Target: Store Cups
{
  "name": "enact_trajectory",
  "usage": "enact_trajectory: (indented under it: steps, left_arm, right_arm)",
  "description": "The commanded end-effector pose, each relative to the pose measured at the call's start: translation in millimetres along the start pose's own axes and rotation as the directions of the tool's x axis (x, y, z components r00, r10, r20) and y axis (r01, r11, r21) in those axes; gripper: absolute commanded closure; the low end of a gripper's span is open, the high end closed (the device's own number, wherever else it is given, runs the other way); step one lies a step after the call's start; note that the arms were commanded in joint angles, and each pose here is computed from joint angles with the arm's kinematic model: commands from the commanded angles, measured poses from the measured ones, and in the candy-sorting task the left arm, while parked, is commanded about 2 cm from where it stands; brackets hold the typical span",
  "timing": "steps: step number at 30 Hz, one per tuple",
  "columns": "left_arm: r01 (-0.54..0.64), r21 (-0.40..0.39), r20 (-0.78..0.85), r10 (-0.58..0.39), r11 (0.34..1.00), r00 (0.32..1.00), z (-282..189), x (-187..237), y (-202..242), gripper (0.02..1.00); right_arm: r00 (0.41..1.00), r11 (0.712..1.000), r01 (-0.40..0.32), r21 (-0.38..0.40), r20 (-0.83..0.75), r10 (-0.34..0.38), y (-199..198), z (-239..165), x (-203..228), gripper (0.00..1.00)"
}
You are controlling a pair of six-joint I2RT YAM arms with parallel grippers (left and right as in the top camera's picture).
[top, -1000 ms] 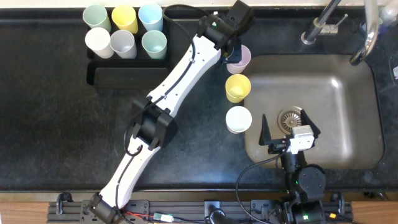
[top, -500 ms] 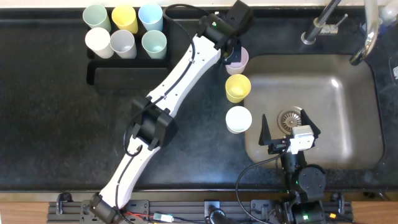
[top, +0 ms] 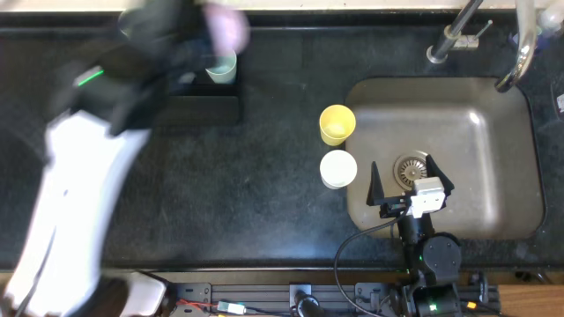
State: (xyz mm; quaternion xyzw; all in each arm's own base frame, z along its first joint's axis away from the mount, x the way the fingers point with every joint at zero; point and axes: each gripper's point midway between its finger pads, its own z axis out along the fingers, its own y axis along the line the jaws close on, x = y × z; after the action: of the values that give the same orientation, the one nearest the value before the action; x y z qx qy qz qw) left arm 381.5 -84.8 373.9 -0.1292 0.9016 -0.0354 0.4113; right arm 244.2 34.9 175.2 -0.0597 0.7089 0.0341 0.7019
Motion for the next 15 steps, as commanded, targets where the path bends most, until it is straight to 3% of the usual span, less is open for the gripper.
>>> enact_trajectory:
  steps: [1, 8, 15]
  left_arm:
    - [0.010, -0.162, -0.148, -0.035, 0.987, 0.988, 38, 37, 97, 0.982]
    - [0.067, -0.229, -0.274, -0.131, 0.971, 0.953, 106, 76, 183, 0.982]
    - [0.045, -0.231, -0.337, -0.124, 0.972, 0.933, 149, 92, 200, 0.982]
  right_arm:
    - [1.000, 1.000, -0.001, -0.002, 0.004, 0.001, 0, 0, 3, 0.005]
    - [1.000, 1.000, -0.001, -0.002, 0.004, 0.001, 0, 0, 3, 0.003]
    - [1.000, 1.000, -0.001, -0.002, 0.004, 0.001, 0, 0, 3, 0.003]
